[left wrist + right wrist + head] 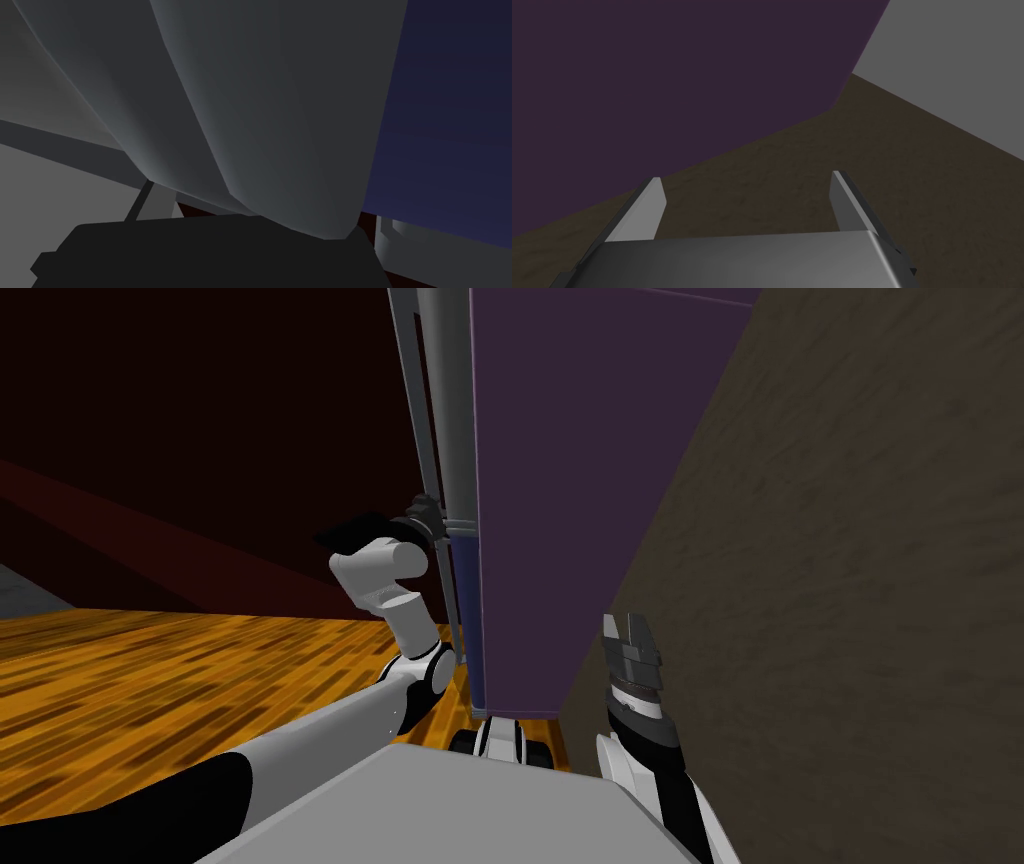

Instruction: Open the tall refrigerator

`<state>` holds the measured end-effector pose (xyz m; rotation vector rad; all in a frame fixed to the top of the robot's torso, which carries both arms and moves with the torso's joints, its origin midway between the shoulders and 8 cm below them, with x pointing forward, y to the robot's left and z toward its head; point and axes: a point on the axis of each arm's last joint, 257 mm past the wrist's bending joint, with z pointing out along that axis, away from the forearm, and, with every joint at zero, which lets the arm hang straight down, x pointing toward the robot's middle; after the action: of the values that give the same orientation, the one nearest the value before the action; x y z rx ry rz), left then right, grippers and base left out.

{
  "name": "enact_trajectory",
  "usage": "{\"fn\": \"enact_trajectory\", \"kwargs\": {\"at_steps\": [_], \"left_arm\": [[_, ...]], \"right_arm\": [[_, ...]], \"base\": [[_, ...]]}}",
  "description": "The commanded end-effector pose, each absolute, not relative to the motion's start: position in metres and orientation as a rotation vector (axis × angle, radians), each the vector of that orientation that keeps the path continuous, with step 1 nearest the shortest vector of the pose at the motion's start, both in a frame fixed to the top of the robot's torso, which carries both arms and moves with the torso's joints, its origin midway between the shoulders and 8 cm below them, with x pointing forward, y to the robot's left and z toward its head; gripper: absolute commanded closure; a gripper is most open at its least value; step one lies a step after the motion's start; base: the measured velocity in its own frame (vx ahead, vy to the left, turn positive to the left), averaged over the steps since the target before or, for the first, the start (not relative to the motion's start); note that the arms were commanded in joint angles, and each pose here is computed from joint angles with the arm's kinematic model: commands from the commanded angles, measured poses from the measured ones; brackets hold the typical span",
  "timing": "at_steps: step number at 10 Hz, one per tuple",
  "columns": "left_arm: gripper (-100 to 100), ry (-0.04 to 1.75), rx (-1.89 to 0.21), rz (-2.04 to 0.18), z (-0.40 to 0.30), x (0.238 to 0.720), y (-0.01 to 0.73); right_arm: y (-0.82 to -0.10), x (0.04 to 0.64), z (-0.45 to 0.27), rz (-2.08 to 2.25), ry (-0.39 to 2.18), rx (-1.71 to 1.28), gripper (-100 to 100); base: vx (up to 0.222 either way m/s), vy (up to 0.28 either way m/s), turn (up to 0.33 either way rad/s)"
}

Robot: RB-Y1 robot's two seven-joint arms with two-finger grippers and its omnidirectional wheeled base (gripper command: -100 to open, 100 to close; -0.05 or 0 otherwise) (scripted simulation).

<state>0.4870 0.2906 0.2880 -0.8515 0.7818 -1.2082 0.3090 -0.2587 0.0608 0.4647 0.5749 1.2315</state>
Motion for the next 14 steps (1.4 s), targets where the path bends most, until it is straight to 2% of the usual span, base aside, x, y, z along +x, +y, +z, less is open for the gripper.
{"fn": "enact_trajectory", "kwargs": {"at_steps": [1,6,14], "left_arm": [[100,0.798,-0.844,-1.234,0.289,0.491,0.282],[100,0.847,-0.821,-1.312,0.291,0.501,0.255],[100,0.931,-0.783,-1.439,0.294,0.514,0.210]], "right_arm": [[-0.259,0.309,0.061,1.231,0.575,0.464,0],[-0.259,0.309,0.061,1.231,0.575,0.465,0],[-0.259,0.309,0.061,1.231,0.575,0.464,0]], "base": [[-0.006,0.198,-0.053],[0.027,0.254,-0.043],[0.033,0.309,-0.060]]}}
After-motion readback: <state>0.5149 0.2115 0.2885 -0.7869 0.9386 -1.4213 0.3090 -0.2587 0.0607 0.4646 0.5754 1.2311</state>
